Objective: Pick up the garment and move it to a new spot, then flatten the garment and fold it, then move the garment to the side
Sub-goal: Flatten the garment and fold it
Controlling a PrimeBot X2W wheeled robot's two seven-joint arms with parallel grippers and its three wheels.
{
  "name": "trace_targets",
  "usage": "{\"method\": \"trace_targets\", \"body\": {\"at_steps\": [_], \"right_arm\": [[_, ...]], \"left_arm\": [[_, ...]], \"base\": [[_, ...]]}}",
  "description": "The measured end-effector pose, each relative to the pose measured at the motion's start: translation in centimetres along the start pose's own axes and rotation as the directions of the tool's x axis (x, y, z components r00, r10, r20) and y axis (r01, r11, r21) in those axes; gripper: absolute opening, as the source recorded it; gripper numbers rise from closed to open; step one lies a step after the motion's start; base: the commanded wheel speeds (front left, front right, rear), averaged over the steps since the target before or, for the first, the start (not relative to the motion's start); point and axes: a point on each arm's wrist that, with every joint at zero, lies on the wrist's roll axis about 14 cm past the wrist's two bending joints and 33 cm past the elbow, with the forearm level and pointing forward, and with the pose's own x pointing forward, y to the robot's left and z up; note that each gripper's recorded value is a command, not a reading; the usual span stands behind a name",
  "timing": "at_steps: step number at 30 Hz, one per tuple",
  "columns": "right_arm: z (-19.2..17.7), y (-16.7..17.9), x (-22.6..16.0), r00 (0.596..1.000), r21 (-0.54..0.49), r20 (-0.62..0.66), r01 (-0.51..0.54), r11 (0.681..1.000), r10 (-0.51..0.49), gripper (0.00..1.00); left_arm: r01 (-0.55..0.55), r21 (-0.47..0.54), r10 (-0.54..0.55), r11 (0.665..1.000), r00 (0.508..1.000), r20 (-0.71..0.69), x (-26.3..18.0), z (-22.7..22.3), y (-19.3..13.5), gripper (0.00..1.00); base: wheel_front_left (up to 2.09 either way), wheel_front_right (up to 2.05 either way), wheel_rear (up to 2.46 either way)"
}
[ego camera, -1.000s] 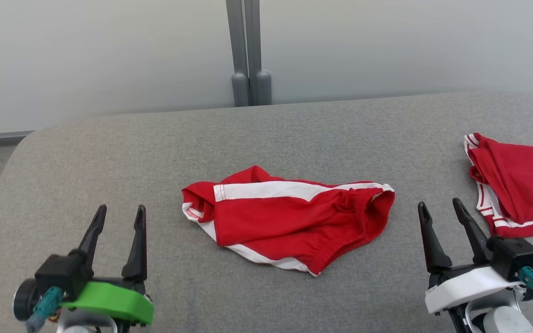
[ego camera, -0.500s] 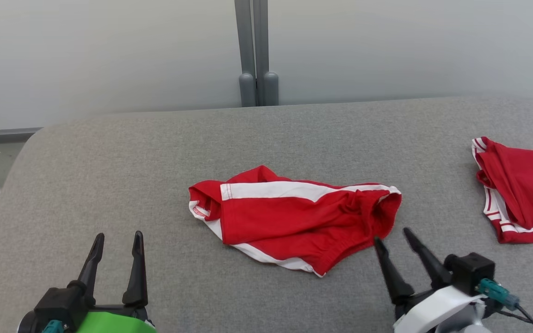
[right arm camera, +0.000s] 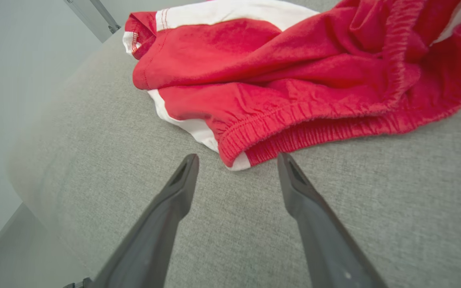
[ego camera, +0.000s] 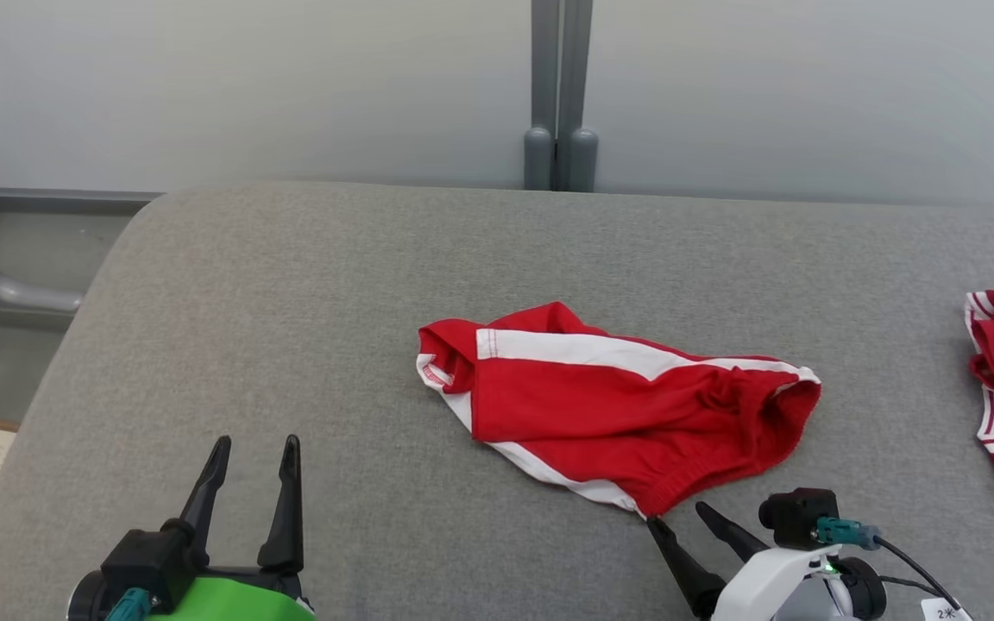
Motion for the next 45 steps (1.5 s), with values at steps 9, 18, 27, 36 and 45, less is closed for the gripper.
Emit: {"method": "trace_targets", "body": {"at_steps": [9,18,27,36,45], "right_arm": [[-0.7,1.0,2.7,0.998,-0.028,-0.035,-0.056,0.998,0.055,0.0],[0.5,0.6,2.4,0.998,-0.043,0.005,-0.059,0.997,0.059,0.0],[2.5,-5.7,-3.1,0.998,-0.14,-0.049,0.021,0.99,-0.028,0.0],[2.9,-11.0,-7.6,0.98,-0.178,-0.133,0.122,0.977,-0.147,0.0],[2.1,-12.7,-8.4,0.966,-0.138,-0.154,0.187,0.973,-0.208,1.0]], "left_arm": [[-0.079,-0.003,0.079,0.997,0.997,-0.012,-1.0,-0.4,2.2,1.0],[-0.067,-0.019,0.067,0.998,0.997,-0.023,-0.5,-1.0,1.6,1.0],[0.015,-0.031,-0.016,0.999,0.999,-0.032,1.1,-1.4,-0.7,1.0],[0.068,-0.03,-0.07,0.997,0.995,-0.068,2.3,-2.6,-2.2,1.0],[0.093,-0.03,-0.095,0.995,0.992,-0.088,2.8,-3.2,-2.8,1.0]], "base": [[0.0,0.0,0.0],[0.0,0.0,0.0],[0.0,0.0,0.0],[0.0,0.0,0.0],[0.0,0.0,0.0]]}}
